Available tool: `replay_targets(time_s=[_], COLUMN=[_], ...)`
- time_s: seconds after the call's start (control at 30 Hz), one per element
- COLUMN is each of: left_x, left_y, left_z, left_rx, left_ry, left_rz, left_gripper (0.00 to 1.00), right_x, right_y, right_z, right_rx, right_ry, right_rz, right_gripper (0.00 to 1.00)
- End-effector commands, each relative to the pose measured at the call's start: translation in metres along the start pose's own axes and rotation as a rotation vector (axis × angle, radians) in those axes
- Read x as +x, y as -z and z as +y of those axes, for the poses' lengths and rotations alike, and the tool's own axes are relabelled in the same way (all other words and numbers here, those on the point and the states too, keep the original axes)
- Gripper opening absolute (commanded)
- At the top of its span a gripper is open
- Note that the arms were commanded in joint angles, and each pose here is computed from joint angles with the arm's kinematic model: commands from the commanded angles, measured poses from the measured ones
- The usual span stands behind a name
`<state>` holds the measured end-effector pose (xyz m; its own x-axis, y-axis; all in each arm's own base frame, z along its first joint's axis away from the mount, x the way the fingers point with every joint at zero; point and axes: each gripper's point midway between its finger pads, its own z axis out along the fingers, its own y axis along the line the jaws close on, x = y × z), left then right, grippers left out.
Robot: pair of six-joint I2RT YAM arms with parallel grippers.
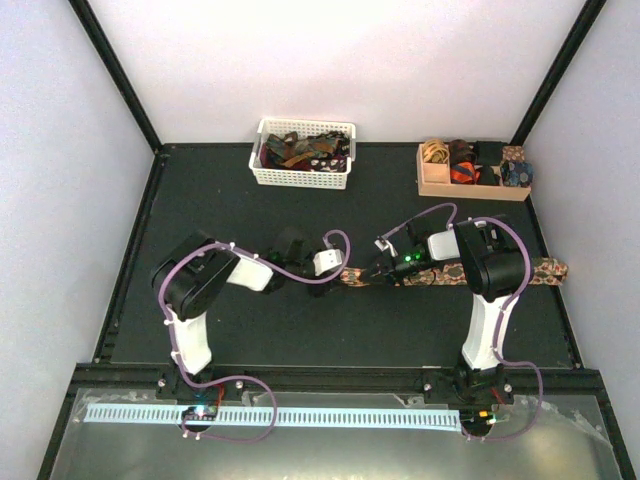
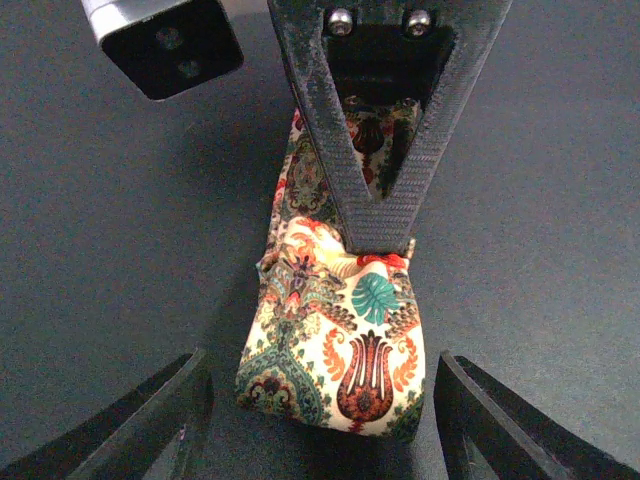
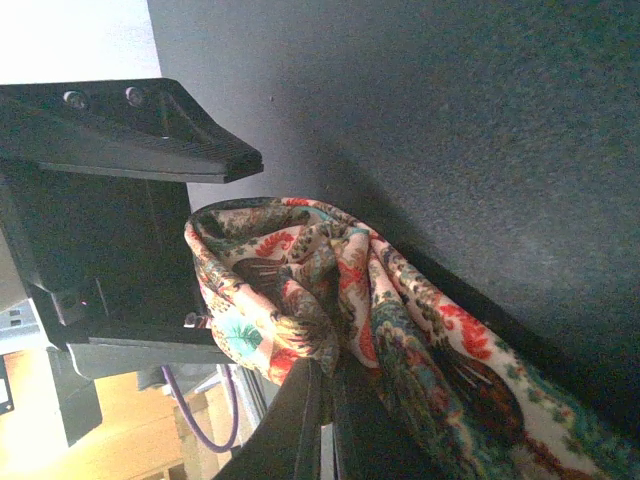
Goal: Roll the ties
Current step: Roll the tie at the center of the board.
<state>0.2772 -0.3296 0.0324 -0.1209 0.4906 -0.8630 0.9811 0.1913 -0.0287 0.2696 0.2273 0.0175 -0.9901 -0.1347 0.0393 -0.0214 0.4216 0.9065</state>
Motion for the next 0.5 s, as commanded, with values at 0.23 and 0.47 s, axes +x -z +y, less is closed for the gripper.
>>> replay_targets(time_s=[0.23,0.47], left_x=[-0.015,-0.026], left_y=[-0.006,-0.005], left_z=[-0.004,-0.005], left_rx=[0.052,0.053], left_ry=[-0.097,-0.123], left_rz=[-0.063,-0.09], left_gripper=[0.47,0.35], right_x=[0.005,0.005], right_y=[-0.002,-0.003], right_z=[-0.046,-0.047], right_rx=[0.139,0.133], right_ry=[-0.061,-0.069], right_rz=[-0.002,0.005], right_gripper=[0.01,0.01])
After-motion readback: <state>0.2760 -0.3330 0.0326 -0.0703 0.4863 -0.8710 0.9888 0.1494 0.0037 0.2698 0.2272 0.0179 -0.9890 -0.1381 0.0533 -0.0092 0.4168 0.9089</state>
